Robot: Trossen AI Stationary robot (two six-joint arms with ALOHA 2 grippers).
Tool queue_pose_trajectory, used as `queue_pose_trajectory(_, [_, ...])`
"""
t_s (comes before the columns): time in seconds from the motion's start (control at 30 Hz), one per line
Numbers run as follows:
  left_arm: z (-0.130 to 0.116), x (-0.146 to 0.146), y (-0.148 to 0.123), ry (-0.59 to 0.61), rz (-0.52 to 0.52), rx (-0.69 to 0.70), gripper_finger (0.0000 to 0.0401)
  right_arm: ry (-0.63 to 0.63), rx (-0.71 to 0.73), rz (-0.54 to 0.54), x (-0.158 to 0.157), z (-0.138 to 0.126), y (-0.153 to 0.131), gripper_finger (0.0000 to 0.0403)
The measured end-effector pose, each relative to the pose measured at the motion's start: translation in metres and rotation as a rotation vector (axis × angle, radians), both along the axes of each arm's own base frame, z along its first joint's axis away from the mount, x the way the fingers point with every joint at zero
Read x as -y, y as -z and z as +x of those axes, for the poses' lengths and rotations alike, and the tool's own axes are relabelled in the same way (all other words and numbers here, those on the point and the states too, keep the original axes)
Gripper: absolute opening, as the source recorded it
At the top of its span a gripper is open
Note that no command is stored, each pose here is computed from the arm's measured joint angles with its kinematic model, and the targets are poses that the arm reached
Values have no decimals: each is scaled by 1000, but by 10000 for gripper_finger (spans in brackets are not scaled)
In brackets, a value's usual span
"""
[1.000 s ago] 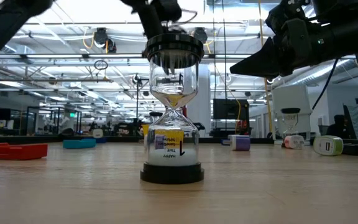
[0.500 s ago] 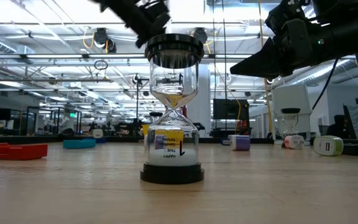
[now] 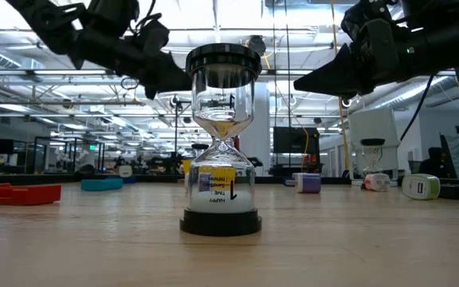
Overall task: Pick & Place Office items
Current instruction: Put the purple charger adapter into the black bin
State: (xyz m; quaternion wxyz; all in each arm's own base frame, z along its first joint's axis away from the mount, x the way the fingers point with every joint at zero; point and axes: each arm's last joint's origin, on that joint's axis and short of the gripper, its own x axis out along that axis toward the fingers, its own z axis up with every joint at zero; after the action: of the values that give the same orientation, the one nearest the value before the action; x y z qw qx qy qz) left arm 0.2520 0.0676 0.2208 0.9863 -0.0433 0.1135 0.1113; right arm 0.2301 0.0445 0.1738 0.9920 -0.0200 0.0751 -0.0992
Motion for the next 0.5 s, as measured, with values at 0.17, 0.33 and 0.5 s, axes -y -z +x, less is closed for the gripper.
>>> queue_pose_trajectory(0.17, [-5,25,19,52,64,-12,4,0,-2,-4,0,0,0,8])
queue_pose_trajectory(0.33, [-15,54,31,129,113,88,13,-2,-5,-18,0,0,0,8])
queue_pose_trajectory(0.5, [-25,70,45,124,88,74,18,-2,-5,-18,0,0,0,8])
